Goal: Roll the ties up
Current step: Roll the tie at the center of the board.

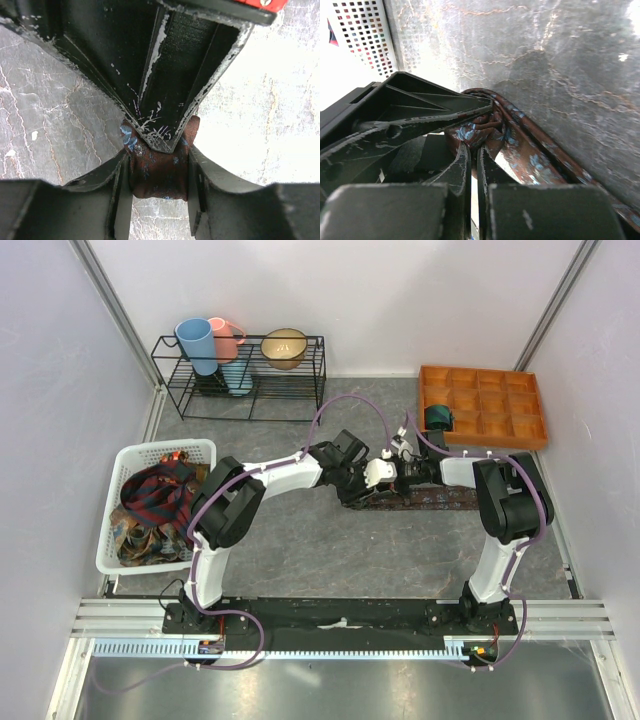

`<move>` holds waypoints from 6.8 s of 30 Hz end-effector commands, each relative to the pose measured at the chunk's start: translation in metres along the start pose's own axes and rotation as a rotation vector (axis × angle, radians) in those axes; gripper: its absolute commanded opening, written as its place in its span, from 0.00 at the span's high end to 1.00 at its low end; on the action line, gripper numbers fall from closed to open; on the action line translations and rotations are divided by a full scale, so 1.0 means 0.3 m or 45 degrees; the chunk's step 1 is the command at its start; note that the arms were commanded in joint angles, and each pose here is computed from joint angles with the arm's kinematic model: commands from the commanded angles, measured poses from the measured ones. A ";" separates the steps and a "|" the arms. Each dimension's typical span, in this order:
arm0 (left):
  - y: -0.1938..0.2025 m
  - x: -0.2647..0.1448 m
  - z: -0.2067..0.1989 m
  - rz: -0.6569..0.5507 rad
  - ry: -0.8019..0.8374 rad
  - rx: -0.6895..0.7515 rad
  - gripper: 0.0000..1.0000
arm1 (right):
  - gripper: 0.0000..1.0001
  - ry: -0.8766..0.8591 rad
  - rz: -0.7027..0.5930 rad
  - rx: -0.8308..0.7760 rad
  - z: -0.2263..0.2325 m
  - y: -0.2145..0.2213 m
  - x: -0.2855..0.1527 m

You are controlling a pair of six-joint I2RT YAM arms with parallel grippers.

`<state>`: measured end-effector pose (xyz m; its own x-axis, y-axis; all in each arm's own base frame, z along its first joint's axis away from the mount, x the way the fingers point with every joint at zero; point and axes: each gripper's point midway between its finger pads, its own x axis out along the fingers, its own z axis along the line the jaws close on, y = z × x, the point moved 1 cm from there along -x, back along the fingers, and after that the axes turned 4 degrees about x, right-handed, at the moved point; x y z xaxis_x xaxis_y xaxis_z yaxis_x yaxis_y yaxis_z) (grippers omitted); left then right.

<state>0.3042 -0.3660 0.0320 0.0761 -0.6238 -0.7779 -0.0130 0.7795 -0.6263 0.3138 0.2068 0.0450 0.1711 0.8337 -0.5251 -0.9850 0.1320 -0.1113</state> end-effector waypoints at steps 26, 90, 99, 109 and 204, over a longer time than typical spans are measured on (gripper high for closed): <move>-0.140 -0.038 0.043 -0.462 0.011 -0.128 0.19 | 1.00 0.594 0.009 0.095 -0.322 -0.020 -0.090; 0.060 -0.013 -0.044 0.100 0.107 -0.062 0.55 | 1.00 0.303 0.154 -0.064 -0.143 0.044 -0.041; -0.104 -0.090 0.017 -0.218 -0.037 -0.079 0.40 | 1.00 0.567 0.165 -0.166 -0.234 0.059 -0.113; -0.137 -0.115 -0.024 -0.416 0.004 -0.106 0.34 | 1.00 0.733 0.194 -0.213 -0.282 0.067 -0.150; -0.260 -0.343 -0.039 -0.676 -0.241 -0.012 0.00 | 1.00 0.552 0.280 -0.077 -0.255 0.067 -0.035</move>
<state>0.2899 -0.3503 0.1680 0.3379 -0.8809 -0.3313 0.1040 0.3848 -0.9171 0.2940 0.1944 0.0321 -0.0391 0.7352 -0.6767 -0.9992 -0.0318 0.0233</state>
